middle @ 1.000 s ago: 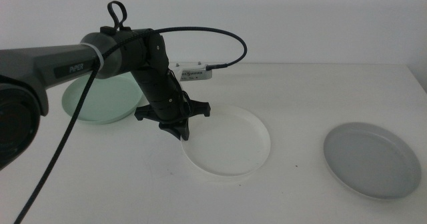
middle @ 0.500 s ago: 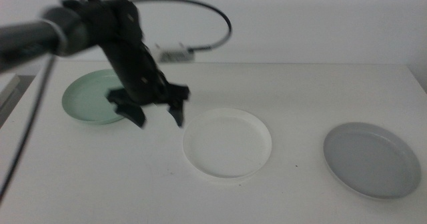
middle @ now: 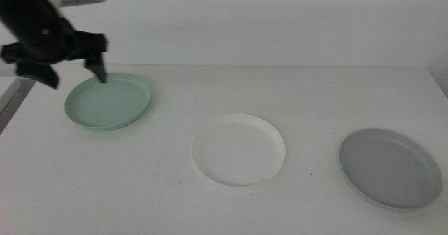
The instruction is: Stack the three bowls on top of each other.
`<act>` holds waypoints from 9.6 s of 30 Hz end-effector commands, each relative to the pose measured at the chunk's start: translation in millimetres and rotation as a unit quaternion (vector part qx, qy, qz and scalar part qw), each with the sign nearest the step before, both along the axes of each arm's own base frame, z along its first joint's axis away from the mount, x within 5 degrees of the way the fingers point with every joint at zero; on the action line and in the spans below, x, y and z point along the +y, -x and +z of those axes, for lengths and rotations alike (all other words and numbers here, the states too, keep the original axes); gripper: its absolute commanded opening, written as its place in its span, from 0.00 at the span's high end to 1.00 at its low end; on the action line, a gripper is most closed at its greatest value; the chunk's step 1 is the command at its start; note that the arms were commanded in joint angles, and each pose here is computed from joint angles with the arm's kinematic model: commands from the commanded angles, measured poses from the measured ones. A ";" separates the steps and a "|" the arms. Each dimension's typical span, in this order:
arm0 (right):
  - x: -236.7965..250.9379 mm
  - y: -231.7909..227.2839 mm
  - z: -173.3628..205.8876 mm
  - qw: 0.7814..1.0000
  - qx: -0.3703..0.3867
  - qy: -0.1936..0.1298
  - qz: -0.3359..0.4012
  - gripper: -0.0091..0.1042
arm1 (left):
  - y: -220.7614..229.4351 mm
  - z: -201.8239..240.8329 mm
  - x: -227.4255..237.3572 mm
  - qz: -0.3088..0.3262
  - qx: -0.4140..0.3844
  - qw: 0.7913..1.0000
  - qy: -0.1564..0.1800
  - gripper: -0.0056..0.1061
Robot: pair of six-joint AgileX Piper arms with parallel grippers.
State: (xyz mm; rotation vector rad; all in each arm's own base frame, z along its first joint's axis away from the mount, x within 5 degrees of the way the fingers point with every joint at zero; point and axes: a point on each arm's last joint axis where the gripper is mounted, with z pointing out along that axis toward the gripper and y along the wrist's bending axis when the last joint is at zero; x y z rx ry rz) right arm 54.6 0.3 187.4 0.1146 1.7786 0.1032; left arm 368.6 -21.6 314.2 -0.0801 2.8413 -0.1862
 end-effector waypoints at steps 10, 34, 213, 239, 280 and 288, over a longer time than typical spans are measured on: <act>-0.5 0.0 -0.4 1.000 -0.004 0.006 -0.003 0.10 | -27.7 -6.6 75.6 0.043 -0.100 0.994 0.031 0.11; -0.5 0.0 -0.4 1.000 -0.004 0.006 -0.003 0.10 | -127.0 -163.0 112.1 0.005 -0.026 1.000 0.002 0.15; 4.8 -70.9 95.4 0.936 0.344 -0.075 -0.021 0.10 | 298.3 100.5 -45.4 -0.307 -0.340 0.877 0.142 0.11; -33.0 -225.0 82.2 0.867 0.492 -0.056 -0.050 0.10 | 298.3 100.5 -45.4 -0.307 -0.340 0.877 0.142 0.11; -43.0 -299.9 40.9 0.813 0.579 -0.062 -0.012 0.93 | 298.3 100.5 -45.4 -0.307 -0.340 0.877 0.142 0.11; 39.4 -337.8 123.7 0.861 0.500 -0.058 0.076 0.93 | 298.3 100.5 -45.4 -0.307 -0.340 0.877 0.142 0.11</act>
